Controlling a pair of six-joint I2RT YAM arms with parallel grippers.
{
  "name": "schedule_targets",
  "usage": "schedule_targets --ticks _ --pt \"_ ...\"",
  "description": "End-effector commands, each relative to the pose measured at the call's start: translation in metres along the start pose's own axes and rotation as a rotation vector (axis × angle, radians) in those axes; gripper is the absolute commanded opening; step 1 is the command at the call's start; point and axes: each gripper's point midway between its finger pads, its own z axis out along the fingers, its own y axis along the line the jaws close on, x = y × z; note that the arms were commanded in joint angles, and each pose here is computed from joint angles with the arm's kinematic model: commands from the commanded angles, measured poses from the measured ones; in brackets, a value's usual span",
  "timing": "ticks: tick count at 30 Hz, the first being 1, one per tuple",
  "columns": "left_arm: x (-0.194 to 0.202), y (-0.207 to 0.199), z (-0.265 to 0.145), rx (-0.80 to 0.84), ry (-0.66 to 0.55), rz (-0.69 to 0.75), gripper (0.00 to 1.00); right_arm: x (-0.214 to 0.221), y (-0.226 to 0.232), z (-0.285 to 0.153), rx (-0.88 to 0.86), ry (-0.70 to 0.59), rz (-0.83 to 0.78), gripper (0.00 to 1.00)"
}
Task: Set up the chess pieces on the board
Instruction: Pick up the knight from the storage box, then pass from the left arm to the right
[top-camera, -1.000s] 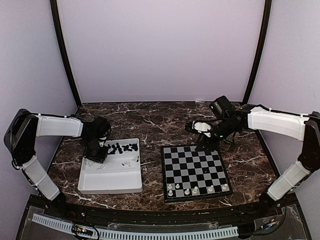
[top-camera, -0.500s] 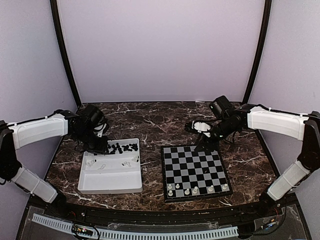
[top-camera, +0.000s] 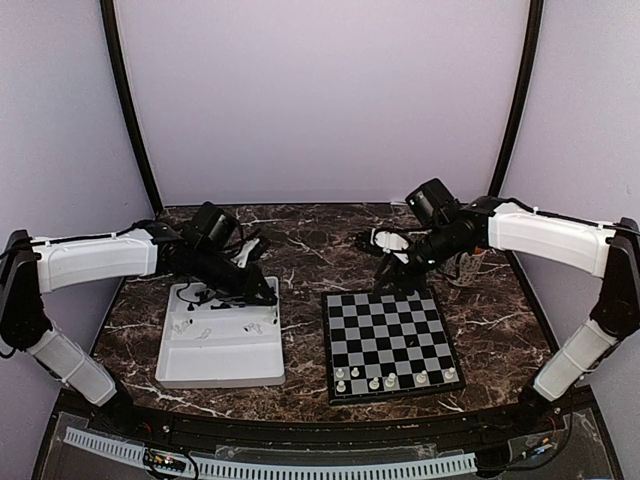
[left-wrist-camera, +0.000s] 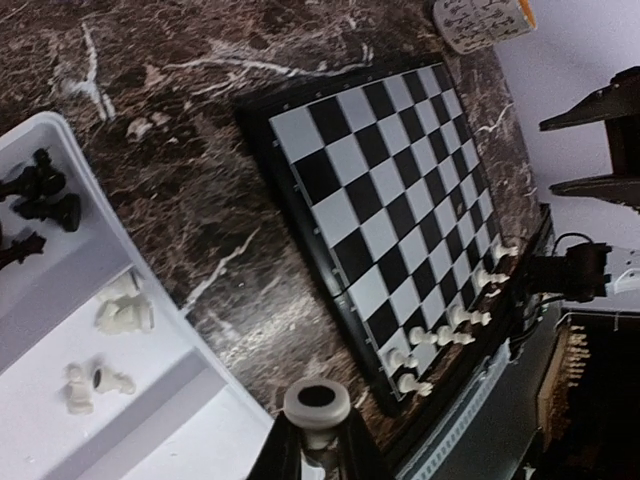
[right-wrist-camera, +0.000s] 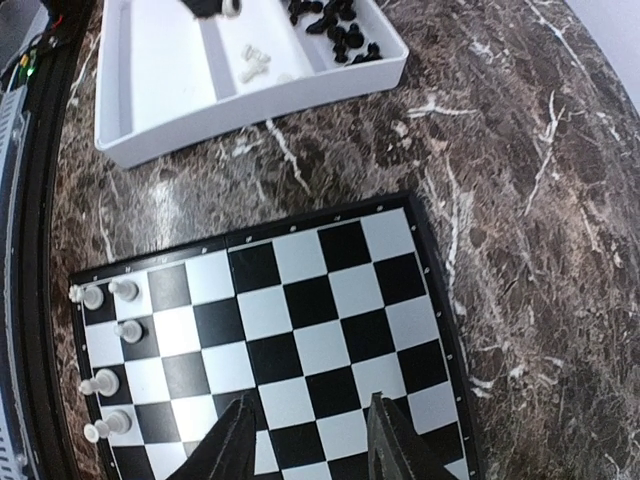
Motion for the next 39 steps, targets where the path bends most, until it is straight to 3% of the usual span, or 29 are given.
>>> schedule_targets --ticks 1,5,12,17,23,27,34,39 --pt "-0.068 -0.064 -0.021 0.277 -0.274 -0.09 0.08 -0.056 -0.022 -0.012 0.092 -0.129 0.032 0.4" --pt "-0.095 -0.078 -0.031 0.441 -0.399 -0.284 0.09 -0.094 -0.023 -0.017 0.13 -0.19 0.036 0.41" --pt "-0.099 -0.095 -0.021 0.614 -0.379 -0.393 0.1 -0.129 -0.013 0.004 0.144 -0.214 0.018 0.47" --pt "-0.079 -0.104 -0.007 0.632 -0.246 -0.354 0.1 -0.124 0.003 0.012 0.088 -0.166 -0.139 0.5" --pt "-0.042 -0.108 0.009 0.609 -0.019 -0.248 0.11 -0.106 0.001 -0.001 0.153 -0.081 -0.292 0.53" --pt "-0.015 -0.105 0.013 0.574 0.128 -0.181 0.11 -0.096 0.022 -0.004 0.06 -0.062 -0.367 0.58" --pt "-0.006 -0.114 0.008 0.6 0.204 -0.103 0.11 -0.092 0.056 0.009 -0.041 -0.022 -0.458 0.58" --pt "-0.001 -0.124 0.01 0.632 0.244 -0.078 0.11 -0.096 0.062 0.024 -0.017 0.004 -0.486 0.58"
